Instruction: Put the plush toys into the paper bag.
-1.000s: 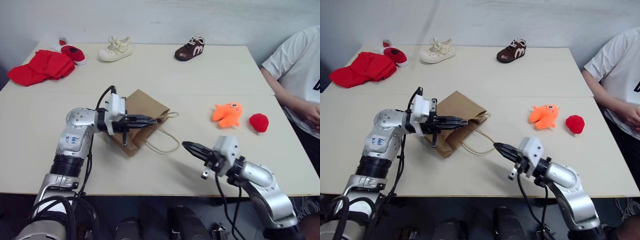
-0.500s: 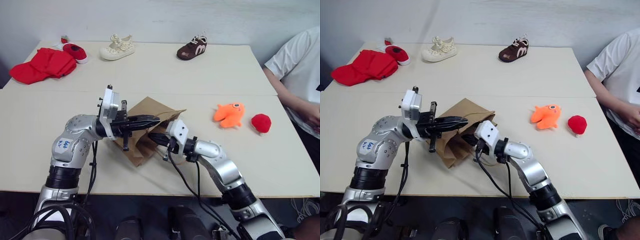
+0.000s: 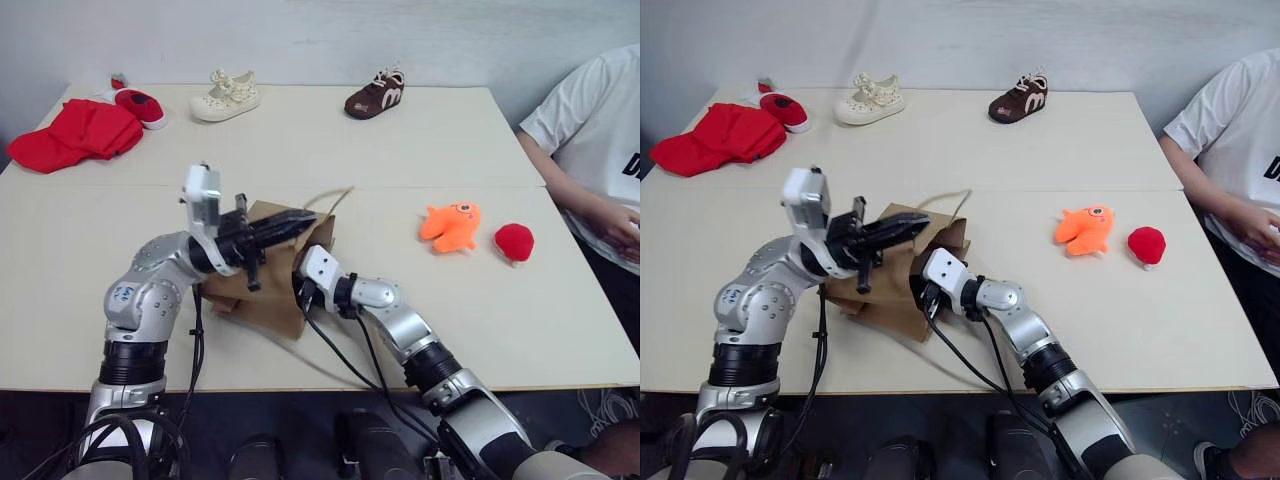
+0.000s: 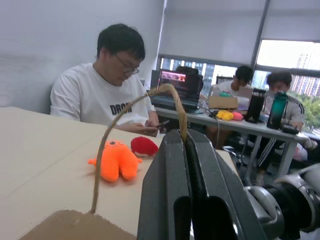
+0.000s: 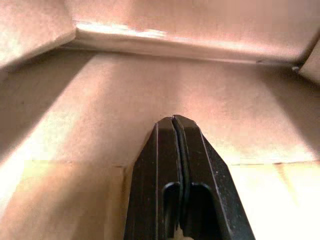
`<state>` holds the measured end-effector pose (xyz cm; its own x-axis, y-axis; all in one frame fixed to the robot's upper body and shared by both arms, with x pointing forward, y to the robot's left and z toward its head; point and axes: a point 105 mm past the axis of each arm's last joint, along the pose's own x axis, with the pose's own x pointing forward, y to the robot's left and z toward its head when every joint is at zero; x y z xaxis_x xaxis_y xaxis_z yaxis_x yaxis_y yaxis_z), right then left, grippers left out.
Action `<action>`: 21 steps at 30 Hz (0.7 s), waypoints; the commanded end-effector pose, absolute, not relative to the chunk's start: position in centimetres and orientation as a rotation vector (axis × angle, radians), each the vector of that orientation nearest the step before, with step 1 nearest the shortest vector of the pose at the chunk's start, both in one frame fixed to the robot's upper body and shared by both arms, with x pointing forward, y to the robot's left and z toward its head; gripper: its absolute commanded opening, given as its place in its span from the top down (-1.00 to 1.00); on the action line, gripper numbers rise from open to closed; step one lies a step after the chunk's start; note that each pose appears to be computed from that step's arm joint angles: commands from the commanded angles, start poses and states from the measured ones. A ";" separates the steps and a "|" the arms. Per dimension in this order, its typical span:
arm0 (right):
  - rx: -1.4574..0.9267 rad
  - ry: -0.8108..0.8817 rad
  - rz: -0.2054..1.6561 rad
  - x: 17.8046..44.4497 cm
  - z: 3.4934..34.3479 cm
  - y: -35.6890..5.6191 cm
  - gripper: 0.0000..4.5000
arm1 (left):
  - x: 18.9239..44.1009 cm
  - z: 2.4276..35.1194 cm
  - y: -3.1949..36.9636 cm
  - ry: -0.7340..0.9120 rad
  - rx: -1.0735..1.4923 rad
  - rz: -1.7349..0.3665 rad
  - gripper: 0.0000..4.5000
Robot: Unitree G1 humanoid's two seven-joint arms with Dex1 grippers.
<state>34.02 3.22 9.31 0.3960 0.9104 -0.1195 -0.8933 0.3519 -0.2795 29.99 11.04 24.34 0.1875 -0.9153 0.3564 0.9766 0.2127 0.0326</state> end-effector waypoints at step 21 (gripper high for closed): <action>-0.175 -0.152 1.220 33.4 11.2 1.9 0.85 | 28.7 23.5 10.5 -0.215 -0.169 -1.454 1.00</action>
